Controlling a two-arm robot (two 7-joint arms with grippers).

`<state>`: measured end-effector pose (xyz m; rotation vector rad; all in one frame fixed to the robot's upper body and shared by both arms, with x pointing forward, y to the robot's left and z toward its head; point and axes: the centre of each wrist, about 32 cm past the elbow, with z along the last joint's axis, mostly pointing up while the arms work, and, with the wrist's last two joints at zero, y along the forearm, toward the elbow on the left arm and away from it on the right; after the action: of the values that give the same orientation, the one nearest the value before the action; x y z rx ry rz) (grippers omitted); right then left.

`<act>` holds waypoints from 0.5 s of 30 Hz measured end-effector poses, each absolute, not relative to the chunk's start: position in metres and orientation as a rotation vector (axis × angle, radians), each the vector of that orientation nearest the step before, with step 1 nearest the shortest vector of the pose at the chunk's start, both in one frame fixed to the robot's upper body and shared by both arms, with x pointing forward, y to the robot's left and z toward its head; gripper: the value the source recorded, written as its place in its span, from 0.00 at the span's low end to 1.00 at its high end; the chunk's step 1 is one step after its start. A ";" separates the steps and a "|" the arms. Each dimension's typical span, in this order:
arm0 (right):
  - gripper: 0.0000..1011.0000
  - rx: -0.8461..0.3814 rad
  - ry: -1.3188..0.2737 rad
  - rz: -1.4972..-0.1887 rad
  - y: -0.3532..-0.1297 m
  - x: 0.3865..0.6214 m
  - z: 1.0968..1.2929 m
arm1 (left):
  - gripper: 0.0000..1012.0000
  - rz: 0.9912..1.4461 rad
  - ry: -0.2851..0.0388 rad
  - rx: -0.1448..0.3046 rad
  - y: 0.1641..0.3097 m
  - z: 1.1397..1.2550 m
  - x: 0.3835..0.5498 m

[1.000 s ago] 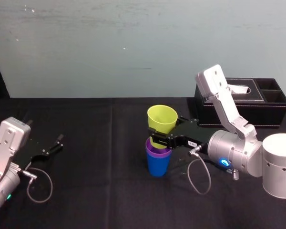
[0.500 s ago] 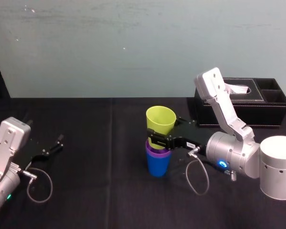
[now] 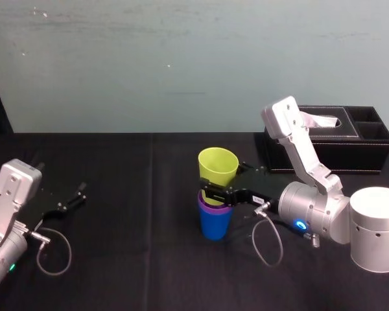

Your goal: Stack the three plastic cups sequentially using one hand.

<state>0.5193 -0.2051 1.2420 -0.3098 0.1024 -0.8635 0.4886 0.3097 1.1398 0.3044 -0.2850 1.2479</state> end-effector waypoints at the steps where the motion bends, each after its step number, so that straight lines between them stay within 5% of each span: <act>1: 0.72 -0.311 0.102 -0.864 -0.205 0.519 1.242 | 0.99 1.248 -0.285 0.304 0.310 1.140 0.489; 15: 0.72 -0.337 0.098 -0.867 -0.204 0.523 1.237 | 0.99 1.248 -0.285 0.304 0.310 1.140 0.489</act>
<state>0.5231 -0.2039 1.2365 -0.3372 0.0980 -0.8665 0.4886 0.3097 1.1398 0.3044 -0.2851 1.2479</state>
